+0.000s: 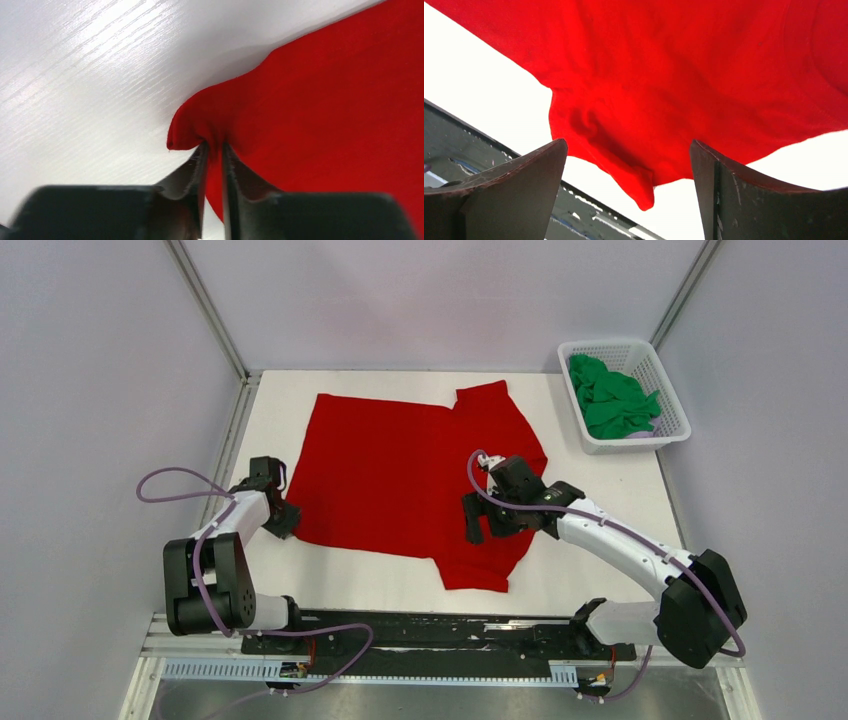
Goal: Fold and stack the t-shirts
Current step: Grab the side of the flattened tshirt closest away from the robot with both arms
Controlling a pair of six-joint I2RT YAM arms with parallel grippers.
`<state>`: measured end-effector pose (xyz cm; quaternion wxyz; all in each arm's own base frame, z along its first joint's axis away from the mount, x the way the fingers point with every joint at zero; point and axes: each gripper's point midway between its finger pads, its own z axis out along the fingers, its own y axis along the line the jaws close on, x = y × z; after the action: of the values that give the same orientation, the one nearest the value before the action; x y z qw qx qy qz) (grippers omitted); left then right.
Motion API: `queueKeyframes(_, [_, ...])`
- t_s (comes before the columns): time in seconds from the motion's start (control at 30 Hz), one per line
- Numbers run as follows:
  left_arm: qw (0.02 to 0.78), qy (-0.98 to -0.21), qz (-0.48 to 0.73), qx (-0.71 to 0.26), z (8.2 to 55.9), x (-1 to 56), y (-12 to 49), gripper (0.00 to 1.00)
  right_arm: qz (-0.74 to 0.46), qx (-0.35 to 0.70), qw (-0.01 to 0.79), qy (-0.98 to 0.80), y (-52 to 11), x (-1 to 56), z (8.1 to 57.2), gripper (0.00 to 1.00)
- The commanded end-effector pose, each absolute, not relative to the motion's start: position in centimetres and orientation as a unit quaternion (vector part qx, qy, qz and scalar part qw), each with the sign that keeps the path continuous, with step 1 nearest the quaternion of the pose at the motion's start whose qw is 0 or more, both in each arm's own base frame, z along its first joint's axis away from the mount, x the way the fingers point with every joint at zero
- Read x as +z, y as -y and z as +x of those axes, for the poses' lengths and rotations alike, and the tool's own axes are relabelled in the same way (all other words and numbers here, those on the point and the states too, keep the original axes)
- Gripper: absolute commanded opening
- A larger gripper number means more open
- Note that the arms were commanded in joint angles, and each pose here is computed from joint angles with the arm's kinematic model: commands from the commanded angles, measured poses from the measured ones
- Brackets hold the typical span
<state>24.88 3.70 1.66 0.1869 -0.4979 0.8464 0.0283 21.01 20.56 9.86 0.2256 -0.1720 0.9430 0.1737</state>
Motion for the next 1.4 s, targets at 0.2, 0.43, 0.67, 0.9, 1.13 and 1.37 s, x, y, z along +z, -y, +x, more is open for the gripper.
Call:
queueKeyframes(0.2, [0.171, -0.840, -0.514, 0.021, 23.8, 0.4, -3.3, 0.00, -0.237, 0.163, 0.149, -0.946, -23.1, 7.7, 15.6, 0.81])
queueKeyframes(0.43, [0.182, -0.839, -0.513, 0.016, 23.3, 1.1, -3.2, 0.00, -0.257, 0.069, 0.113, -0.957, -23.0, 4.2, 11.9, 0.74])
queueKeyframes(0.67, [0.183, -0.846, -0.501, 0.011, 23.4, 1.0, -3.0, 0.00, -0.238, 0.013, 0.131, -0.962, -21.9, 2.2, 11.7, 0.69])
queueKeyframes(0.9, [0.183, -0.847, -0.499, 0.005, 23.4, 1.0, -2.8, 0.00, -0.241, -0.005, 0.126, -0.962, -21.4, 1.3, 10.9, 0.67])
queueKeyframes(1.13, [0.191, -0.848, -0.494, 0.002, 23.1, 1.8, -2.8, 0.00, -0.243, -0.002, 0.118, -0.963, -21.4, 0.9, 10.3, 0.43])
queueKeyframes(1.37, [0.206, -0.844, -0.496, 0.000, 22.6, 3.0, -2.8, 0.00, -0.237, -0.009, 0.136, -0.962, -21.4, 1.7, 11.2, 0.04])
